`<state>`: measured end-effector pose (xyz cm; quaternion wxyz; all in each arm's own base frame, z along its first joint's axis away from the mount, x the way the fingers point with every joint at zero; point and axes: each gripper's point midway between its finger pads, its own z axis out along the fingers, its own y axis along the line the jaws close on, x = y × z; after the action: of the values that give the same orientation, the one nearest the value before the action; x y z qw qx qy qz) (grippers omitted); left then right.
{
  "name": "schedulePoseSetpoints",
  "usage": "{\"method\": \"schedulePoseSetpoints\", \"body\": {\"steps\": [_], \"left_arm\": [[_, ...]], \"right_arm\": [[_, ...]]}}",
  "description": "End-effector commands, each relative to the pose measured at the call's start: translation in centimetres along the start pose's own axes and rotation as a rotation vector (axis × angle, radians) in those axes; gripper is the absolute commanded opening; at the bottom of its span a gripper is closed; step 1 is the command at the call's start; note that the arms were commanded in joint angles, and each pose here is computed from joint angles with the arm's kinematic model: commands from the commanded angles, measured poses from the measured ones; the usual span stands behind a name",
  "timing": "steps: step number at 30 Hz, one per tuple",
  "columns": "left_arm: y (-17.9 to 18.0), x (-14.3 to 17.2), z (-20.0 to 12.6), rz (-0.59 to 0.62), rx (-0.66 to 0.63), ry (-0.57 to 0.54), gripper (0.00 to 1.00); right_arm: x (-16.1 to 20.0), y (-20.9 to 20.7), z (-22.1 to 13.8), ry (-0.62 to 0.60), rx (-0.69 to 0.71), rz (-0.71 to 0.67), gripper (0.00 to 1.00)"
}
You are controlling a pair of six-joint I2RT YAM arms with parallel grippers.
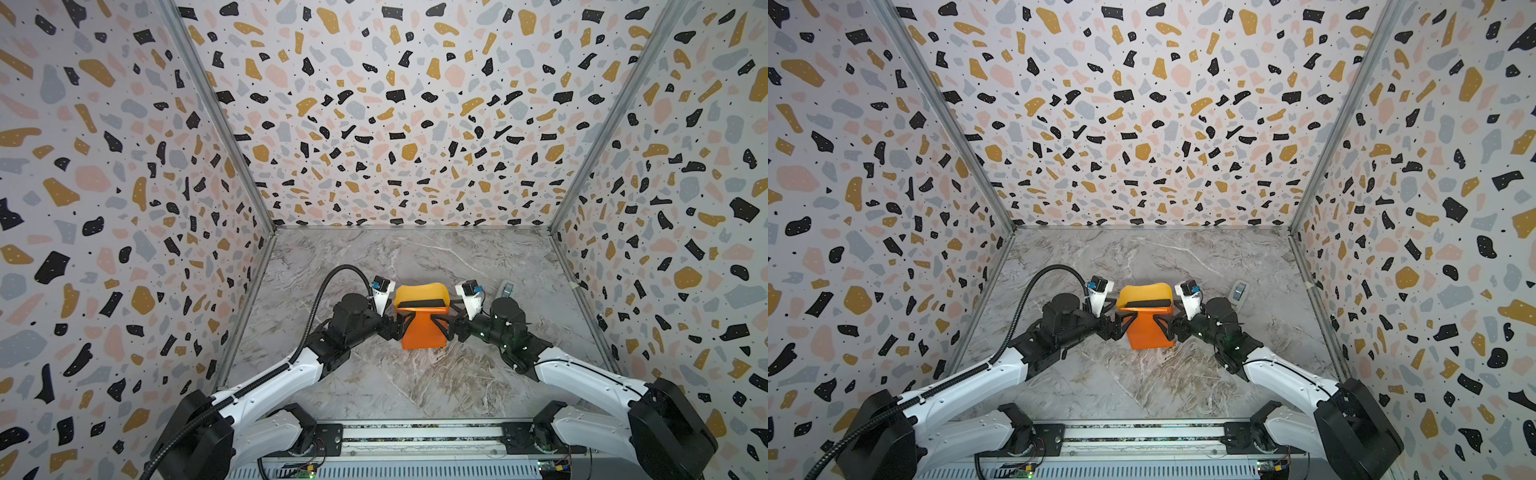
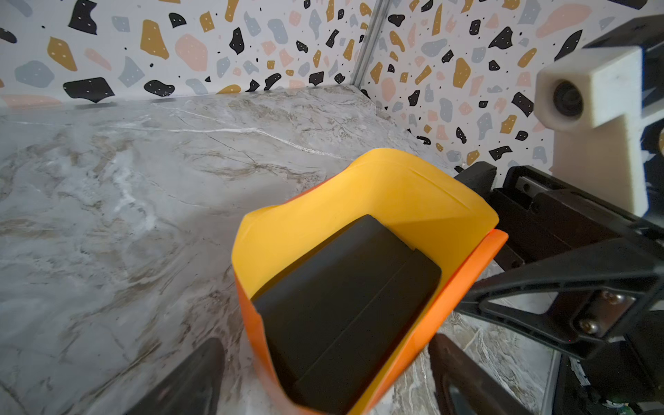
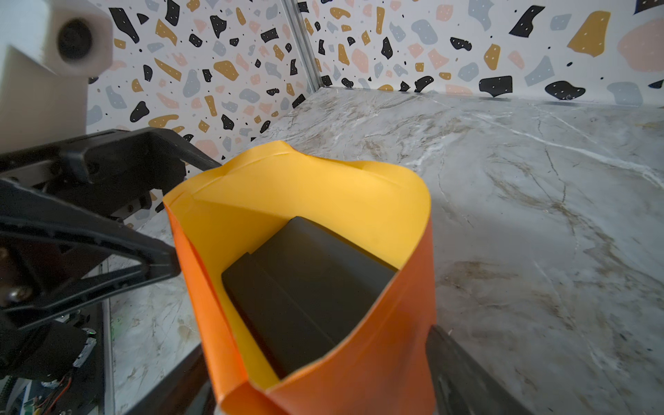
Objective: Wrap a gift box in wrapping paper
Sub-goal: Fold the wrapping paper for the gift box.
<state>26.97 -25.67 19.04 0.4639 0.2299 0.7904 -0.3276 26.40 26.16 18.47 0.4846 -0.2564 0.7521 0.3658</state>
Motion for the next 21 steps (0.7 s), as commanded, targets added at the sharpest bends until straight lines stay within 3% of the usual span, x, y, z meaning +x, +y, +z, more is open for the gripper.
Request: {"method": "schedulePoseSetpoints", "body": {"steps": [1, 21], "left_arm": [[-1.2, -1.4, 0.3, 0.001, 0.055, -0.046, 0.86], [-0.9, -1.6, 1.7, -0.077, 0.047, -0.060, 0.65]], "right_arm": [[-2.4, 1.1, 0.1, -0.056, -0.038, -0.019, 0.86], [-2.1, 1.0, 0.9, -0.044, -0.035, 0.043, 0.73]]}}
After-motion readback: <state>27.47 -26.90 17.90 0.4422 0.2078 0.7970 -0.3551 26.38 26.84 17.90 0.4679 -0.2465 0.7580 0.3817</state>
